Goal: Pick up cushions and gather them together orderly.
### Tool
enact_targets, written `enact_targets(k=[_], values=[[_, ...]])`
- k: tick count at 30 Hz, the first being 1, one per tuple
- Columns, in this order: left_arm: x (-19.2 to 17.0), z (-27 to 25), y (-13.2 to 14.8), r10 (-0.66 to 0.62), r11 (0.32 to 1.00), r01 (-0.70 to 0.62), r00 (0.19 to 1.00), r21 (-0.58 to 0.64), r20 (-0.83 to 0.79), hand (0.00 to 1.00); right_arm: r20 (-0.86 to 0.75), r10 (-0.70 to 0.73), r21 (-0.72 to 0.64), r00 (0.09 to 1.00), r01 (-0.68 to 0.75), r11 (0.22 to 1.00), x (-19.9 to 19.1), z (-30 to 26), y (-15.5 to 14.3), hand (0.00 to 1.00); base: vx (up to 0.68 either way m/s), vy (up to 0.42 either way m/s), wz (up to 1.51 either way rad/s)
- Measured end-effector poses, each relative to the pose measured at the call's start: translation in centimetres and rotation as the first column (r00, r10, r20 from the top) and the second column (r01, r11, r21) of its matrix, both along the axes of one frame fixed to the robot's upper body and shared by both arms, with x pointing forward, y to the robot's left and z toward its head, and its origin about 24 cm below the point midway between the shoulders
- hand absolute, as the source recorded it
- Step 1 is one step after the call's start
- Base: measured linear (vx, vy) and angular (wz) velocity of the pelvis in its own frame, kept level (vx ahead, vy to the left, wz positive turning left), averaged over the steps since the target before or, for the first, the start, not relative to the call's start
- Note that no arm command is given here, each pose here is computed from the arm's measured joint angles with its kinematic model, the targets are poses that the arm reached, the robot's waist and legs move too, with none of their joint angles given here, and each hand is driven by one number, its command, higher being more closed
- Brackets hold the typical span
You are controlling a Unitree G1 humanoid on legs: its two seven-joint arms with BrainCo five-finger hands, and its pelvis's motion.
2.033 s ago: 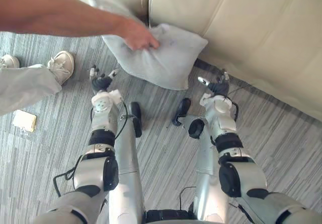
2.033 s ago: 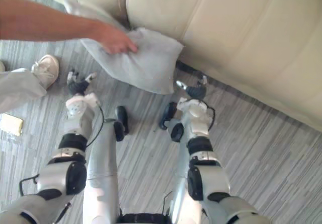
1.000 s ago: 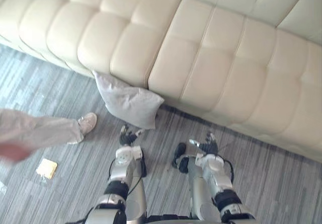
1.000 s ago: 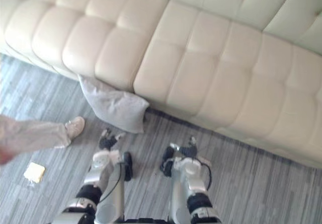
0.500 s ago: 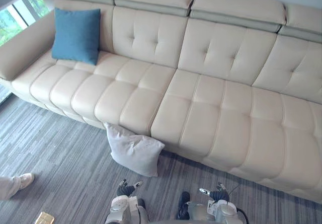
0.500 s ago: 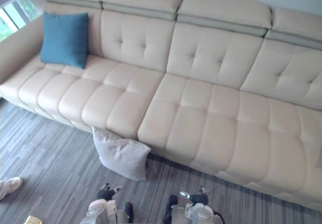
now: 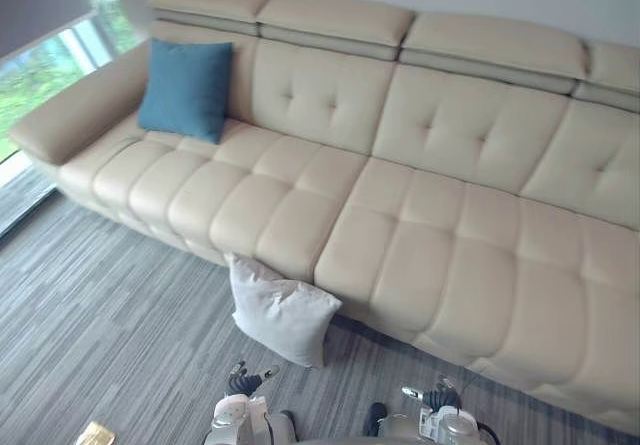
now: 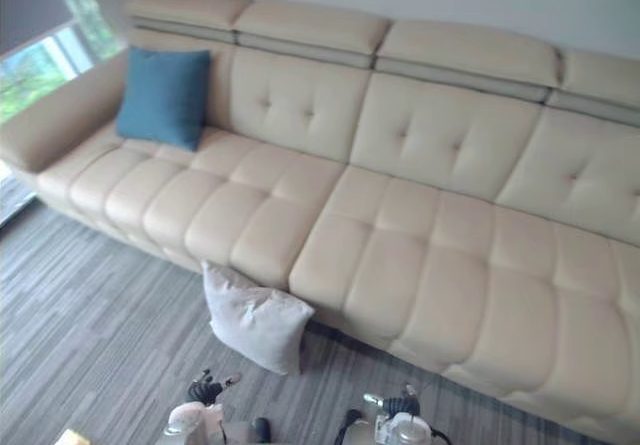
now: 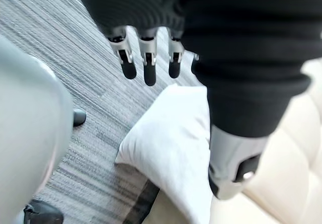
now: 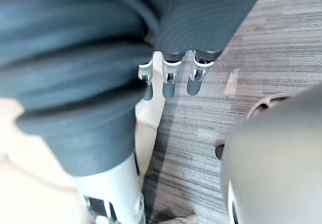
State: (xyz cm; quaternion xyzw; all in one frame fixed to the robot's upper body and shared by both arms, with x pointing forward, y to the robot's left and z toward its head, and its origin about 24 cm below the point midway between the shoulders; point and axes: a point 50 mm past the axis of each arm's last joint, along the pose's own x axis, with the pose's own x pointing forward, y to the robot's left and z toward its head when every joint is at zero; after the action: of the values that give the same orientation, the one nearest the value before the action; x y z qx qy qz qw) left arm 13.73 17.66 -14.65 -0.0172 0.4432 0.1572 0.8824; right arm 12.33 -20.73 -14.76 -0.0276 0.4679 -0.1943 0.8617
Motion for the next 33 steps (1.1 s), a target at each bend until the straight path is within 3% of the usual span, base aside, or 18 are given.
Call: enact_targets(k=[8, 14, 20, 27, 33], values=[[-1.4, -0.5, 1.8, -0.041, 0.997, 0.045, 0.997, 0.058, -0.07, 0.0, -0.04, -0.002, -0.003, 0.999, 0.002, 1.0, -0.4, -0.3, -0.2, 0.0, 0.05, 0.15, 0.24], [-1.2, -0.5, 1.2, -0.134, 0.987, 0.14, 0.988, 0.074, -0.077, 0.0, -0.026, 0.008, -0.019, 1.0, -0.008, 1.0, 0.6, 0.0, -0.8, 0.0, 0.12, 0.205, 0.07], [-1.3, -0.5, 1.7, -0.126, 0.988, 0.132, 0.989, 0.085, -0.081, 0.0, 0.021, 0.062, 0.017, 0.998, -0.063, 0.998, 2.2, 0.3, 1.4, 0.0, 0.14, 0.076, 0.06], [-0.2, -0.4, -0.2, -0.095, 0.995, 0.096, 0.994, 0.019, -0.045, 0.0, 0.023, -0.003, 0.038, 1.0, 0.003, 0.999, 1.6, 0.2, 1.1, 0.0, 0.3, -0.065, 0.58], [0.8, 0.4, -0.3, -0.058, 0.998, 0.057, 0.998, 0.014, 0.02, 0.0, 0.044, -0.01, 0.049, 0.999, 0.008, 0.999, 2.0, 0.4, 1.7, 0.0, 0.19, -0.028, -0.1]])
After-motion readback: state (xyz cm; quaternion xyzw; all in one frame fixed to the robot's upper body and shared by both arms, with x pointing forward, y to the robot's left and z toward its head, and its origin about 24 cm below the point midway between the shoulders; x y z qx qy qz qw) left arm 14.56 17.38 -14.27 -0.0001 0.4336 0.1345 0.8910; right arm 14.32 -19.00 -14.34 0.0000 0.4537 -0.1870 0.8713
